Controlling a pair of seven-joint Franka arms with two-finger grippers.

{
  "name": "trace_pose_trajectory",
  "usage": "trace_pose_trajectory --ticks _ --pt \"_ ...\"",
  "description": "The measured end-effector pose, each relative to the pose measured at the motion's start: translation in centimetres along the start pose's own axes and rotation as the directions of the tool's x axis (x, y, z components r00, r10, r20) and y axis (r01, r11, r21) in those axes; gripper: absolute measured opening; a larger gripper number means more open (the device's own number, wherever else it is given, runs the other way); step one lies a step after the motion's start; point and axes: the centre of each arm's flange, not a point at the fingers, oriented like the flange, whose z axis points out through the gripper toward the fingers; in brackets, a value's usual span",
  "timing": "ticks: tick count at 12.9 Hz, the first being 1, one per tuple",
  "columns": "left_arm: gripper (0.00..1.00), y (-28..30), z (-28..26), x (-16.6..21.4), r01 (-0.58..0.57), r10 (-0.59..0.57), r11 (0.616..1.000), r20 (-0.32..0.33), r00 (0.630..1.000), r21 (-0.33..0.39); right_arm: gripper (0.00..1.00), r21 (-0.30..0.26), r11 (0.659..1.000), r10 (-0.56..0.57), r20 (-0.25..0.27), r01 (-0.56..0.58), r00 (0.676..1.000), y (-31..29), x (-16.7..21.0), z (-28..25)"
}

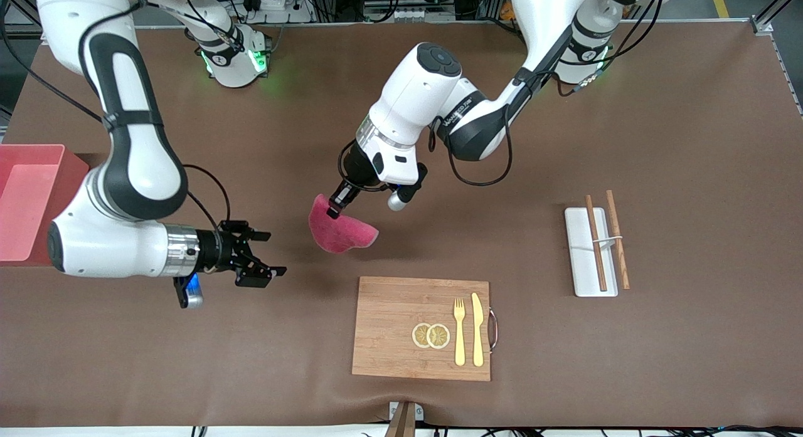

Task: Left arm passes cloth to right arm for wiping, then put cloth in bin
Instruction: 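Reach the right gripper to the cloth held by the left gripper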

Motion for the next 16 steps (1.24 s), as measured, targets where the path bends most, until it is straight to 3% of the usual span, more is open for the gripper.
trace_pose_trajectory --ticks 3,5,10,15,16 --pt "0.04 0.0 0.0 0.0 0.033 -0.033 0.999 0.000 0.999 -0.001 1.00 -0.028 0.999 0.046 0.059 -0.045 0.997 0.8 -2.1 -1.1" --pt "0.04 0.1 -0.1 0.0 0.051 -0.051 0.999 0.001 0.999 -0.001 1.00 -0.037 0.996 0.082 0.090 -0.079 0.993 1.7 -1.3 -0.2" --pt "0.04 0.1 -0.1 0.0 0.055 -0.055 0.998 0.001 0.998 -0.002 1.00 0.014 0.985 0.166 0.156 -0.170 0.974 2.6 0.1 4.3" --pt "0.04 0.1 -0.1 0.0 0.055 -0.055 0.998 0.000 0.998 -0.002 1.00 0.029 0.992 0.119 0.131 -0.124 0.984 0.7 -4.6 10.0" --pt "0.04 0.1 -0.1 0.0 0.055 -0.055 0.998 0.000 0.998 -0.002 0.91 0.021 0.994 0.106 0.119 -0.109 0.987 0.7 -4.8 10.5"
